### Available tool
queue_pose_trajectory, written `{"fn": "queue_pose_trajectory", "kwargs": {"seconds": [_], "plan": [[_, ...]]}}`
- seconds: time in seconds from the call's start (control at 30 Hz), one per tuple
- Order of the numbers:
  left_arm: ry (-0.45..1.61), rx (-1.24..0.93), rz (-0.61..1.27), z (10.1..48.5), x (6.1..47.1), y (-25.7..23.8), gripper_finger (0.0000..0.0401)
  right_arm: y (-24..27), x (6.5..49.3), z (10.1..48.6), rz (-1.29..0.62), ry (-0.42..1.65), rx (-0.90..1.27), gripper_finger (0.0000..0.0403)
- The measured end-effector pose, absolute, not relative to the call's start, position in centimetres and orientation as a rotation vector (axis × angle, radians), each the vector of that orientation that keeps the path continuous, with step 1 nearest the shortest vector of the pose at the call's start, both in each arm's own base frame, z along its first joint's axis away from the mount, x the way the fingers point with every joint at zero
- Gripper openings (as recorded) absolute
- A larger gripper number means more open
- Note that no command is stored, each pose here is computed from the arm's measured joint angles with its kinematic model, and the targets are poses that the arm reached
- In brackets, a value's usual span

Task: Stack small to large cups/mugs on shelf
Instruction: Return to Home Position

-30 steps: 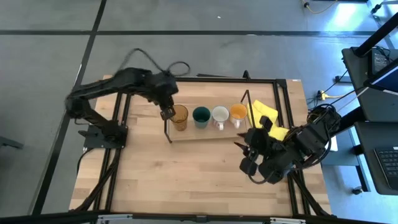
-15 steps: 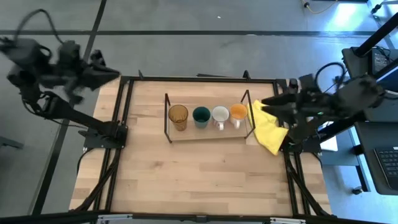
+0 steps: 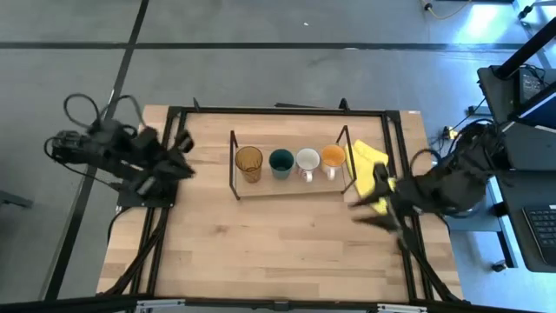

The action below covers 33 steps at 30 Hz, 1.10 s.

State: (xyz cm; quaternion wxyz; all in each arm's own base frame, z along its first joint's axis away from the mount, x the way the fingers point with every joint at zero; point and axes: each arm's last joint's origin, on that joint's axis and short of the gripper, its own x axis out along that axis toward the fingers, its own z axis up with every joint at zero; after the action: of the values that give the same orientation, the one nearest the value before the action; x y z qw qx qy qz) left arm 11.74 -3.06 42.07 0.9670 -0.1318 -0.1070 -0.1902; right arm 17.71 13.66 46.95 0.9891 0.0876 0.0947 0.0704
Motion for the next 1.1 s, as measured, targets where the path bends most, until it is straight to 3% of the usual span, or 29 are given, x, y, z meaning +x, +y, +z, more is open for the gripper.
{"fn": "queue_pose_trajectory", "kwargs": {"seconds": [0.13,0.37,0.63,0.77,0.87,1.0,1.1], "plan": [[-0.420,-0.304,-0.397,37.7,7.9,-2.1,0.0028,11.7,14.1,43.8,0.308,-0.018,0.181,0.0139],[-0.483,-0.270,-0.280,33.3,1.6,-0.4,0.0028,5.6,7.7,38.4,0.321,-0.196,0.263,0.0139],[-0.289,-0.289,-0.003,28.9,5.0,-0.4,0.0028,5.1,7.1,29.6,0.324,-0.377,0.181,0.0139],[-0.433,-0.219,-0.060,28.9,5.1,-0.6,0.0028,5.4,6.8,25.8,0.420,-0.562,0.163,0.0139],[-0.301,-0.202,-0.079,27.4,5.8,-0.8,0.0028,5.5,6.9,22.8,0.428,-0.590,0.164,0.0139],[-0.165,-0.275,-0.032,26.1,6.0,-0.8,0.0028,5.5,7.0,22.7,0.401,-0.559,0.158,0.0139],[-0.072,-0.334,0.129,25.0,6.1,-0.3,0.0028,5.4,7.3,22.3,0.331,-0.517,0.151,0.0139]]}}
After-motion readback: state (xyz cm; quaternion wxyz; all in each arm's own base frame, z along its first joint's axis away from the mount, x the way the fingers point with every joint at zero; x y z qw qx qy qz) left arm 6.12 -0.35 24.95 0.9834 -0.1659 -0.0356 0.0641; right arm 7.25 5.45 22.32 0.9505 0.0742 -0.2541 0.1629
